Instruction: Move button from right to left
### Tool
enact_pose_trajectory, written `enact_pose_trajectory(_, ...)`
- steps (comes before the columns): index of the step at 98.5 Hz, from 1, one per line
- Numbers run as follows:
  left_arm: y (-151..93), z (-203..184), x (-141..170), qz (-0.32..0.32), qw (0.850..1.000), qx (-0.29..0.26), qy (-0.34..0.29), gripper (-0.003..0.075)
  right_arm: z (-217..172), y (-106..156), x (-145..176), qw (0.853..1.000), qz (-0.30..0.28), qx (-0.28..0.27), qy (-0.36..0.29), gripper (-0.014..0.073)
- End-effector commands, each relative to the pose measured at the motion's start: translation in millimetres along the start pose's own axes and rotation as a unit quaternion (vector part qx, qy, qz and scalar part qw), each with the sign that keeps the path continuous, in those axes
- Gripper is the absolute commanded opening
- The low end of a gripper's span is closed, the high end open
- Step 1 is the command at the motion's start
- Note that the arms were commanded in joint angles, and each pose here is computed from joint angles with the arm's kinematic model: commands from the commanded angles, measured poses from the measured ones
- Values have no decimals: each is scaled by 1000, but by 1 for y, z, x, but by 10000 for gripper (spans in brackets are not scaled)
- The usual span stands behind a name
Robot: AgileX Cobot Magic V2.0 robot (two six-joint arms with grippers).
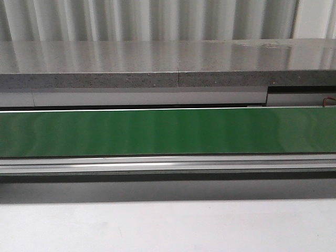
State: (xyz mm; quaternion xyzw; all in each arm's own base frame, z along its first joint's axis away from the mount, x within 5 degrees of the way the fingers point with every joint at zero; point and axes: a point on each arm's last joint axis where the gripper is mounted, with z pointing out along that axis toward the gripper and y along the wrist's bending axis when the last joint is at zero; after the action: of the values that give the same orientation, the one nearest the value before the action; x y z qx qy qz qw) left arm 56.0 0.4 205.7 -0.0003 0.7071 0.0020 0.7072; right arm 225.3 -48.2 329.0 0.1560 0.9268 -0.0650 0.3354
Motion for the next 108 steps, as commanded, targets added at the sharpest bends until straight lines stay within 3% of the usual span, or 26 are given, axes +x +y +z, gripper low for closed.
enact_pose_trajectory(1,-1,-2,-1,-9,999,6,-46,-20,1,-15,-19,999,-4,22,-36,629)
enact_pose_trajectory(48,-1,-2,-1,-9,999,6,-46,-20,98,-83,-24,996,88,5,5,629)
enact_pose_trajectory(71,-1,-2,-1,-9,999,6,-46,-20,144,-93,-22,996,81,14,32,626)
enact_pose_trajectory(108,-1,-2,-1,-9,999,6,-46,-20,170,-99,-26,997,61,24,41,624)
